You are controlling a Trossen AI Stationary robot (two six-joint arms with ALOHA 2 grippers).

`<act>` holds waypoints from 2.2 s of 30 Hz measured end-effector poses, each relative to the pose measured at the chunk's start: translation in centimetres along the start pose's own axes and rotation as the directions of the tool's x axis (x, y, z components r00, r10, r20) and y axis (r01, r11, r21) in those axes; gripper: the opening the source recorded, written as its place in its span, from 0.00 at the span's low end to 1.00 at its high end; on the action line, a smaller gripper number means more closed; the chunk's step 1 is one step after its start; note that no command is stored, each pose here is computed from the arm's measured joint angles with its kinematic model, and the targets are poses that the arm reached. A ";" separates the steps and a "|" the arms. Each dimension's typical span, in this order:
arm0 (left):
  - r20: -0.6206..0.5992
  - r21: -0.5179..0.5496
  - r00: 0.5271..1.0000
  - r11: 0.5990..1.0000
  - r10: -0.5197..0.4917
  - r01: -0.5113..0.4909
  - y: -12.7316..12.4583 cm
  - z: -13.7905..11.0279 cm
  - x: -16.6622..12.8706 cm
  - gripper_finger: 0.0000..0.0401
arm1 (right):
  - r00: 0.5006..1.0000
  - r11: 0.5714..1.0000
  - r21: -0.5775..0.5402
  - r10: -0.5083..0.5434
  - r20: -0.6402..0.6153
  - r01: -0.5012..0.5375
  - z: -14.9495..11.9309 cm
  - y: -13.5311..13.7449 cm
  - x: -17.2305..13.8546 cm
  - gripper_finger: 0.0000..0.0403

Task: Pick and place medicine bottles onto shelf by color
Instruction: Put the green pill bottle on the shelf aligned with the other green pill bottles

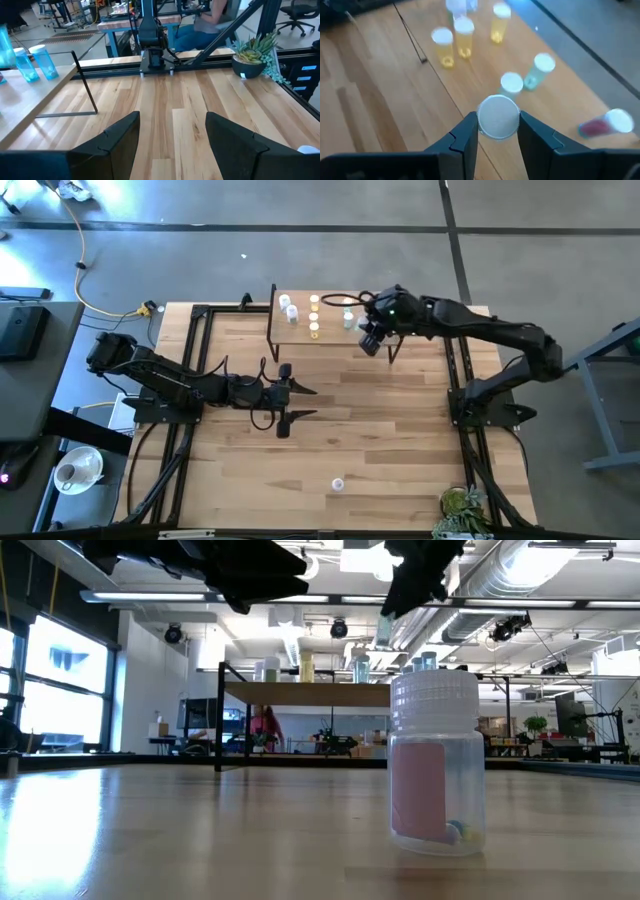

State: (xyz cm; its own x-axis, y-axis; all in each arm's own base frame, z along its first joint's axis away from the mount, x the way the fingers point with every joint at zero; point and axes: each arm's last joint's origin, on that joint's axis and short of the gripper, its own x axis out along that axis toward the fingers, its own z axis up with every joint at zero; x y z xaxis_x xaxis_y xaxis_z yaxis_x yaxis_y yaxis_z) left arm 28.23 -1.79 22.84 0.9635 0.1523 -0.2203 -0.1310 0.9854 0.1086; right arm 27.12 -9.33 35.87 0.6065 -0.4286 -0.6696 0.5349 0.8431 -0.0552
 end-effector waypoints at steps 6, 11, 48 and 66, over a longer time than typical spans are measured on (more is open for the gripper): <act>0.000 0.000 1.000 1.000 0.000 0.000 0.0 0.0 0.0 0.54 | 0.997 0.998 -0.002 0.061 -0.046 -0.061 -0.8 0.5 2.7 0.27; 0.000 0.000 1.000 1.000 0.000 0.000 0.0 0.0 0.0 0.54 | 0.995 0.998 -0.012 0.060 -0.075 -0.061 -1.0 1.0 4.9 0.27; -0.001 0.000 1.000 1.000 0.000 0.000 0.0 0.0 0.0 0.54 | 0.997 0.993 -0.116 -0.003 -0.077 -0.006 -1.0 1.1 6.9 0.37; -0.001 0.000 1.000 1.000 0.000 0.000 0.0 0.0 0.0 0.54 | 0.997 0.993 -0.117 -0.003 -0.076 -0.006 -1.0 1.1 6.9 0.41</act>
State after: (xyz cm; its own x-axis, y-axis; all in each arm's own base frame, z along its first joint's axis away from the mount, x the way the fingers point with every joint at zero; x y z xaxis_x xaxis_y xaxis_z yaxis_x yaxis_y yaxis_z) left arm 28.23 -1.80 22.80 0.9632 0.1524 -0.2214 -0.1309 0.9854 0.1085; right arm 31.32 -11.03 30.47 0.5580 -0.4054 -0.7241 0.4592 0.8776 -0.1375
